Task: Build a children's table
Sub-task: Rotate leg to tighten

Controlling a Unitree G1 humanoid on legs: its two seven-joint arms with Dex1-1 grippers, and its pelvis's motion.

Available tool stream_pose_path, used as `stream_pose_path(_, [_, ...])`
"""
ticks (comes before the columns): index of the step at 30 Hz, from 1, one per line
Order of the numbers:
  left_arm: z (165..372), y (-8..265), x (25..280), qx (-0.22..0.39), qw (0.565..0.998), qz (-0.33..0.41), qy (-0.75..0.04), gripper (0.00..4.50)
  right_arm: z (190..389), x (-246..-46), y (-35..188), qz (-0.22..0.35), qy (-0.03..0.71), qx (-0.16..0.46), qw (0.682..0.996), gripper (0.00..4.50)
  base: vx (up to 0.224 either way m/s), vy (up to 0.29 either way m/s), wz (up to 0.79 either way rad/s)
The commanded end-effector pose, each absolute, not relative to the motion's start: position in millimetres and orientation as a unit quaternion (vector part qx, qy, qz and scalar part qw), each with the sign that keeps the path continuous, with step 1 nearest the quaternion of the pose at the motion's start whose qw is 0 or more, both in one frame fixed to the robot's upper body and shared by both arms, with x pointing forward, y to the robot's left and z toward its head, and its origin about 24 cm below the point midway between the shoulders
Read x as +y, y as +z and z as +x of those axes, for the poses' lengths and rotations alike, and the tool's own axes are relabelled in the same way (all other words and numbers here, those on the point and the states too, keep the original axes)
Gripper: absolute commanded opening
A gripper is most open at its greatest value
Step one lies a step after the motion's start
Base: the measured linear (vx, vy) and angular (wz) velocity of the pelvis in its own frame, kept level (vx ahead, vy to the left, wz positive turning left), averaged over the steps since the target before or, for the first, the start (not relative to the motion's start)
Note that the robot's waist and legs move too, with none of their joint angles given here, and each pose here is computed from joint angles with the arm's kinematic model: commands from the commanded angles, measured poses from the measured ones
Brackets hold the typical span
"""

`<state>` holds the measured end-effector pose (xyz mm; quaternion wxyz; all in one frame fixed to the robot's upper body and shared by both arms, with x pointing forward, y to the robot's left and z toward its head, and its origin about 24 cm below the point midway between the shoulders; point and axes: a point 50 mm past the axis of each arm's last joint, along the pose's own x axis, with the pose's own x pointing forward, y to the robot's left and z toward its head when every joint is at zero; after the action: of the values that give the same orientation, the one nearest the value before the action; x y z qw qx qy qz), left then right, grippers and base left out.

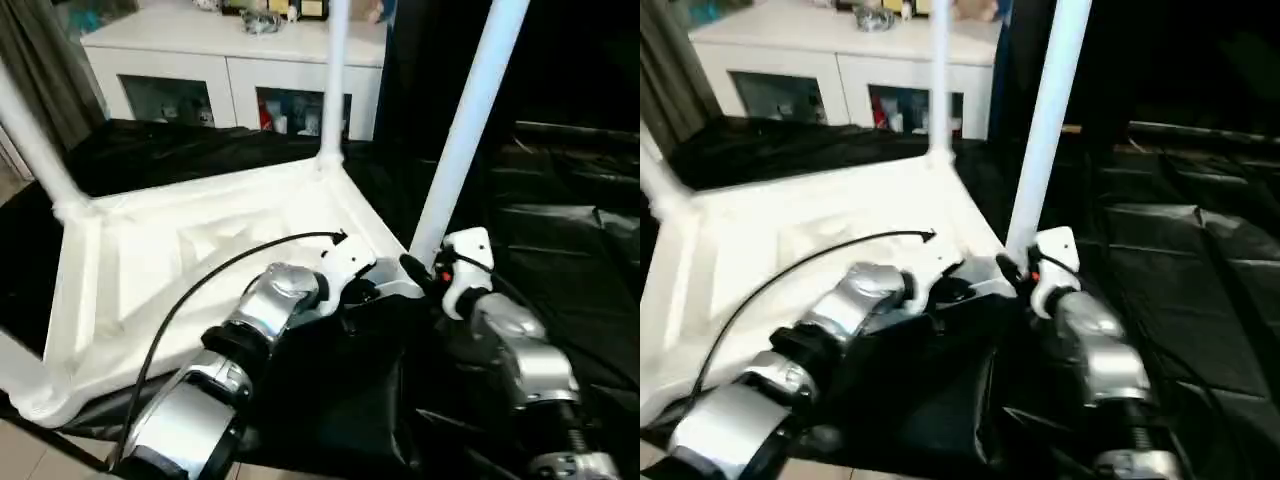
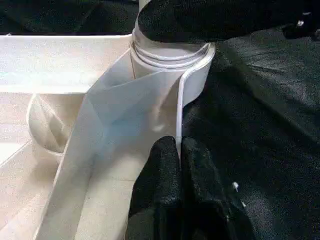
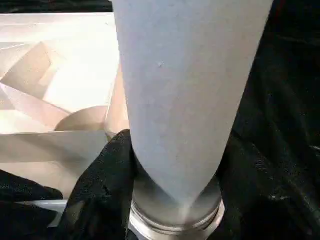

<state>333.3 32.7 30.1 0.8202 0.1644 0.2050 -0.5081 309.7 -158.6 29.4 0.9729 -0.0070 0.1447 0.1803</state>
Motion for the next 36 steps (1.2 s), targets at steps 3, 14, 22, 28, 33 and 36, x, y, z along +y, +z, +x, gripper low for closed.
stream_pose_path(3, [332.7, 30.4, 26.1, 0.199, 0.819, 0.159, -0.514, 0.00, 291.8, -117.6, 4.7, -0.003, 0.296, 0.194, 0.935, 1.98, 0.000, 0.000, 0.00])
stream_pose_path(14, [320.9, 33.2, 50.4, 0.207, 0.728, 0.166, -0.632, 0.00, 277.9, -151.3, 22.7, -0.014, 0.427, 0.167, 0.889, 3.13, 0.000, 0.000, 0.00])
stream_pose_path(22, [306.2, 38.9, 77.9, 0.233, 0.638, 0.158, -0.717, 0.00, 265.0, -169.9, 38.4, -0.035, 0.531, 0.169, 0.830, 3.13, 0.019, 0.003, 0.00])
stream_pose_path(28, [307.1, 40.3, 81.3, 0.231, 0.641, 0.158, -0.715, 0.00, 266.6, -163.9, 39.3, -0.025, 0.551, 0.170, 0.816, 2.85, 0.000, 0.000, 0.00])
stream_pose_path(33, [306.5, 41.4, 82.0, 0.230, 0.643, 0.156, -0.713, 0.00, 267.8, -161.6, 39.3, -0.013, 0.556, 0.170, 0.814, 2.64, 0.000, 0.000, 0.00])
stream_pose_path(36, [312.5, 41.3, 79.0, 0.223, 0.673, 0.162, -0.687, 0.00, 271.7, -162.4, 36.3, -0.004, 0.526, 0.167, 0.834, 2.63, 0.000, 0.000, 0.00])
